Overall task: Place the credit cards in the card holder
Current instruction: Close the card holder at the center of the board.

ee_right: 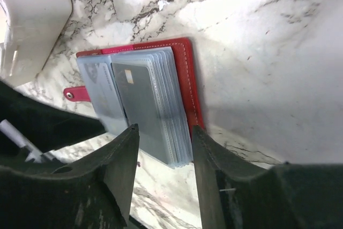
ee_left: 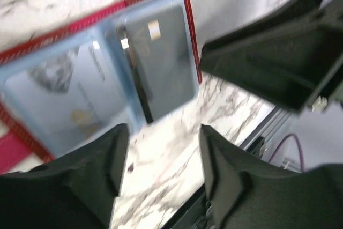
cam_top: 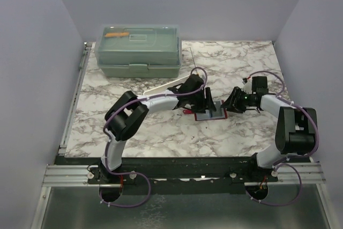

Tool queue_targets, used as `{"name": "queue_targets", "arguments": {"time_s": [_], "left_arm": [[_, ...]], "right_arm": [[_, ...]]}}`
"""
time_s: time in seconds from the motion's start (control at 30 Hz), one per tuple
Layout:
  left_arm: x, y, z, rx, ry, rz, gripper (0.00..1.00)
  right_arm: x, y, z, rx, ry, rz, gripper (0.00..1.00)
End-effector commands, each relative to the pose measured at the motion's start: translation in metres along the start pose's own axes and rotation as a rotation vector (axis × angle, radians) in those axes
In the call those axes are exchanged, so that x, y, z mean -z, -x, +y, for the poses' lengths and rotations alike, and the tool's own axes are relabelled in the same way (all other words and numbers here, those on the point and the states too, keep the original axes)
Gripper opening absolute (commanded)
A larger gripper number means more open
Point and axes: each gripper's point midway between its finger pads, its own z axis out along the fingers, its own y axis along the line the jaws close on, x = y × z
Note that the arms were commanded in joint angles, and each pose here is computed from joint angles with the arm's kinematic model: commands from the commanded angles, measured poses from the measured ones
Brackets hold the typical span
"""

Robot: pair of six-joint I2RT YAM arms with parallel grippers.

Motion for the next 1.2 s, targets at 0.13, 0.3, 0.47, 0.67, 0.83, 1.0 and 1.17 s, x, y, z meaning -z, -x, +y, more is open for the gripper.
{"name": "queue_targets", "arguments": {"time_s": [0.13,0.3,0.47,0.67,0.83,1.0,1.17], "left_arm": [[0.088,-0.019,0.005,-0.089,0.063,-0.053,0.76],[0.108,-0.026,0.045,-0.058,0.169,-0.102,0.79],[0.114,-0.028,0.077,-0.028,0.234,-0.111,0.79],[0.093,-0.034,0.050,-0.063,0.148,-0.080,0.72],[0.079,-0.015,0.033,-0.093,0.133,-0.119,0.69],[0.050,-0.010,0.054,-0.064,0.199,-0.089,0.64],[0.035,-0.018,0.077,-0.034,0.257,-0.066,0.61]], "right_arm": [[-0.005,0.009,-0.008,0.131,-0.159,-0.013,0.53],[-0.015,0.009,-0.013,0.167,-0.224,0.005,0.55],[-0.015,0.011,-0.011,0.151,-0.237,0.003,0.57],[-0.011,0.010,0.002,0.131,-0.180,-0.017,0.70],[-0.006,0.015,0.000,0.104,-0.153,-0.028,0.73],[-0.014,0.015,0.002,0.115,-0.085,-0.008,0.73],[-0.024,0.004,0.007,0.106,-0.005,0.040,0.73]]}}
